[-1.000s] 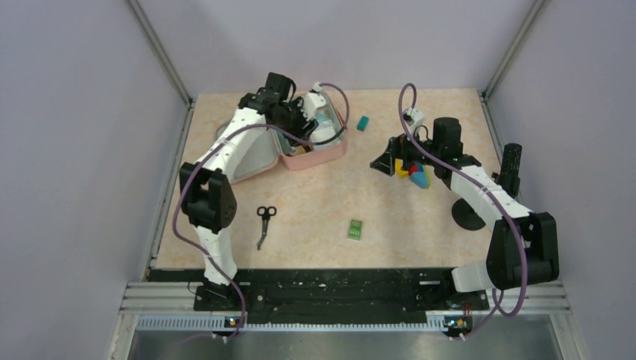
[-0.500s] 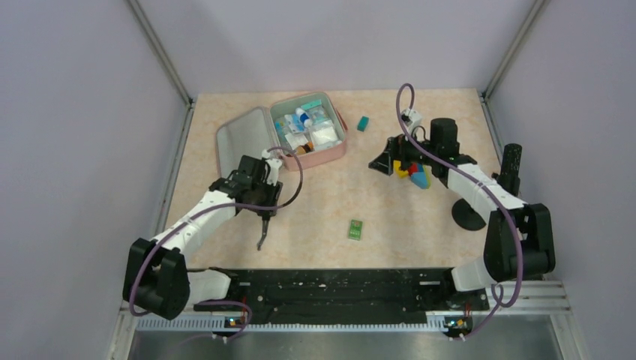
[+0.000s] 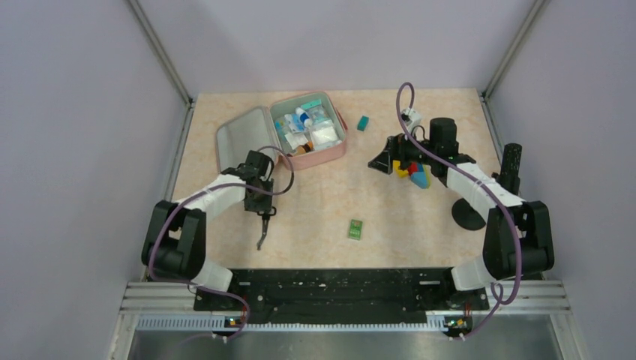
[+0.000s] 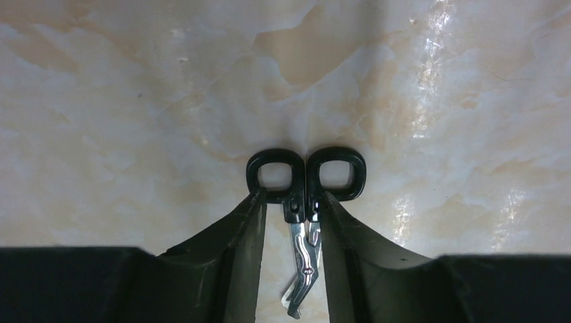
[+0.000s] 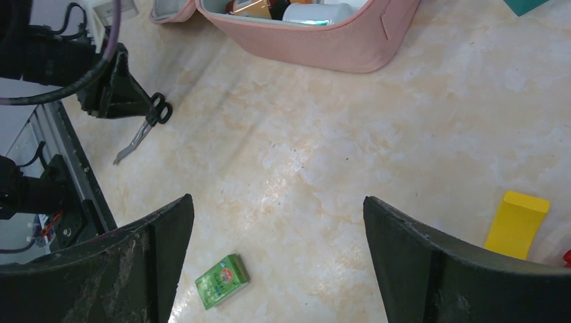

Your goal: Organize the medicine kit

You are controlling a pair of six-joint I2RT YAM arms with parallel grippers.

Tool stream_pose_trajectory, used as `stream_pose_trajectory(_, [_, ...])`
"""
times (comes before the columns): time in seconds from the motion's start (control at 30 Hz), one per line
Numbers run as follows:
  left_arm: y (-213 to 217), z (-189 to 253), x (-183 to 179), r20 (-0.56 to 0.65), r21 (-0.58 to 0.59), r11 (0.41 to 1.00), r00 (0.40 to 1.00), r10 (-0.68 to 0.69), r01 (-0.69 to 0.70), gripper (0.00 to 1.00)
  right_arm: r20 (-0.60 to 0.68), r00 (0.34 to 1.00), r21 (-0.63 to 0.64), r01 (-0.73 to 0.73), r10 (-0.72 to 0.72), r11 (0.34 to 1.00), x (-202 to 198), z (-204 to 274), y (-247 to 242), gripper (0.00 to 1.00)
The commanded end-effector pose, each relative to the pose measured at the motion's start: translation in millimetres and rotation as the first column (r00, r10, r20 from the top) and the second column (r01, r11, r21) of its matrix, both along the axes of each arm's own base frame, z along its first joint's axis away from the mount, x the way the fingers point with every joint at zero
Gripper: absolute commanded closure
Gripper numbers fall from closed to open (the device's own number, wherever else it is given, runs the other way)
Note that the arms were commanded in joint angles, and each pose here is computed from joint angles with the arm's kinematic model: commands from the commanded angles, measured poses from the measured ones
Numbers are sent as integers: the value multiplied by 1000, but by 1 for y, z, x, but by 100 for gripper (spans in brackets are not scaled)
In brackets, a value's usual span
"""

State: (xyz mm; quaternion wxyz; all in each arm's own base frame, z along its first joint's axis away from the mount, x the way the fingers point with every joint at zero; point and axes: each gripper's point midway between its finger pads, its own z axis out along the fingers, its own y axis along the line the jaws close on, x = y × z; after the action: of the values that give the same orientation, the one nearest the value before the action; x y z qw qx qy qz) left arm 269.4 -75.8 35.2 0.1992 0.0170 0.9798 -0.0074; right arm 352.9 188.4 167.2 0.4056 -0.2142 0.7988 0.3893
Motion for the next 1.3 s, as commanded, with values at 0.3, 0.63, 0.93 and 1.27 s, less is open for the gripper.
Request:
stream_pose_trajectory(0.3, [-72,-32,7,-145,-98,945,935,-323,312,84,97,995,-9,-22,22,1000,6,27,1,6])
stream_pose_trajectory(0.63, [-136,-24,16,-26,-105,760,762,-647,642,93,110,993,-72,-33,40,997,-6,26,-7,6])
stream_pose_trajectory(0.93, [-225,1,54,135,-251,613,654,-744,749,79,82,996,-67,-28,33,997,-10,30,-10,6])
stream_pose_trajectory(1.27, [-219,54,51,270,-99,499,506,-820,861,48,108,990,-71,-88,95,994,-20,25,-7,5])
